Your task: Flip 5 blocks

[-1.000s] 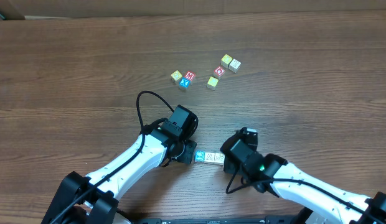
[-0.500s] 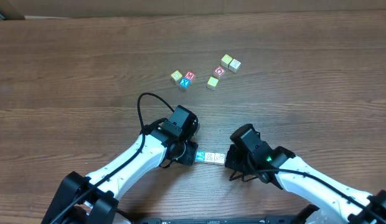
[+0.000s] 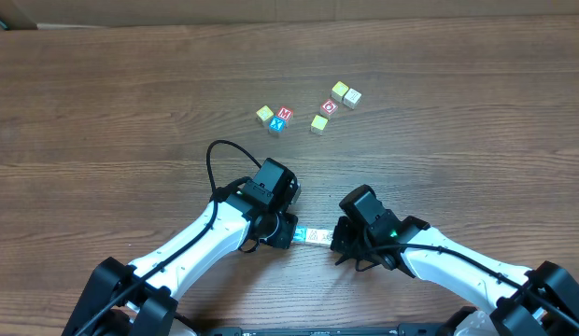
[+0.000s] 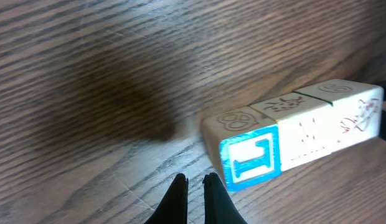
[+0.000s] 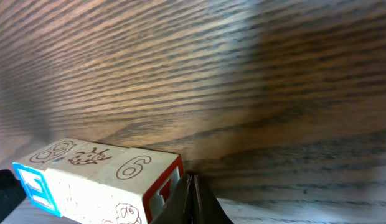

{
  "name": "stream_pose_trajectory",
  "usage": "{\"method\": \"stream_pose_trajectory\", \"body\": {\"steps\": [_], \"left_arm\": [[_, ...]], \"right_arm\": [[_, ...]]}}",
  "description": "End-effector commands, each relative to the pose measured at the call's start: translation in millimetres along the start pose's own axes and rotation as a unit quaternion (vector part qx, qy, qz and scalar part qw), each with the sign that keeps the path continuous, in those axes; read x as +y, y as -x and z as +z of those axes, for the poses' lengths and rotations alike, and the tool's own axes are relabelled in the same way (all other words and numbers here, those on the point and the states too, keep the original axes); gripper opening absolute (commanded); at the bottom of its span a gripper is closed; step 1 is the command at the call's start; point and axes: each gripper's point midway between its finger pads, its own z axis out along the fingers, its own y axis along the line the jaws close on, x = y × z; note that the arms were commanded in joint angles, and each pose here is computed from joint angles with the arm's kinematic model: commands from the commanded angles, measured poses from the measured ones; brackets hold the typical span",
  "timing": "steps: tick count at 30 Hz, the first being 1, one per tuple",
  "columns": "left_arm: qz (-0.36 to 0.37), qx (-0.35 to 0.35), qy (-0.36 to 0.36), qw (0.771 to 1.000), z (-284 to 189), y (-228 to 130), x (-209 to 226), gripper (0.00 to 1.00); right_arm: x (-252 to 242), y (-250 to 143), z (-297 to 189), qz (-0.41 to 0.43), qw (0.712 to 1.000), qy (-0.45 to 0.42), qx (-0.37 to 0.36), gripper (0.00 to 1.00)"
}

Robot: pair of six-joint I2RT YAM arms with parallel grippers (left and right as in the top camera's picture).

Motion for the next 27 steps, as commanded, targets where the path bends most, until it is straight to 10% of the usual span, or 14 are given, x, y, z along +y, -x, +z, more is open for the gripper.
{"method": "stream_pose_trajectory", "body": {"steps": [1,27], "left_arm": [[0.022,0.002,-0.023,0.999,-1,2,-8,0.04],[-0.028,0.017,0.021,0.999,26,4,11,0.04]], "right_arm": [[0,0,2,0.005,1.000,0.002,0.001,0.04],[0,0,2,0.005,1.000,0.002,0.001,0.04]]}}
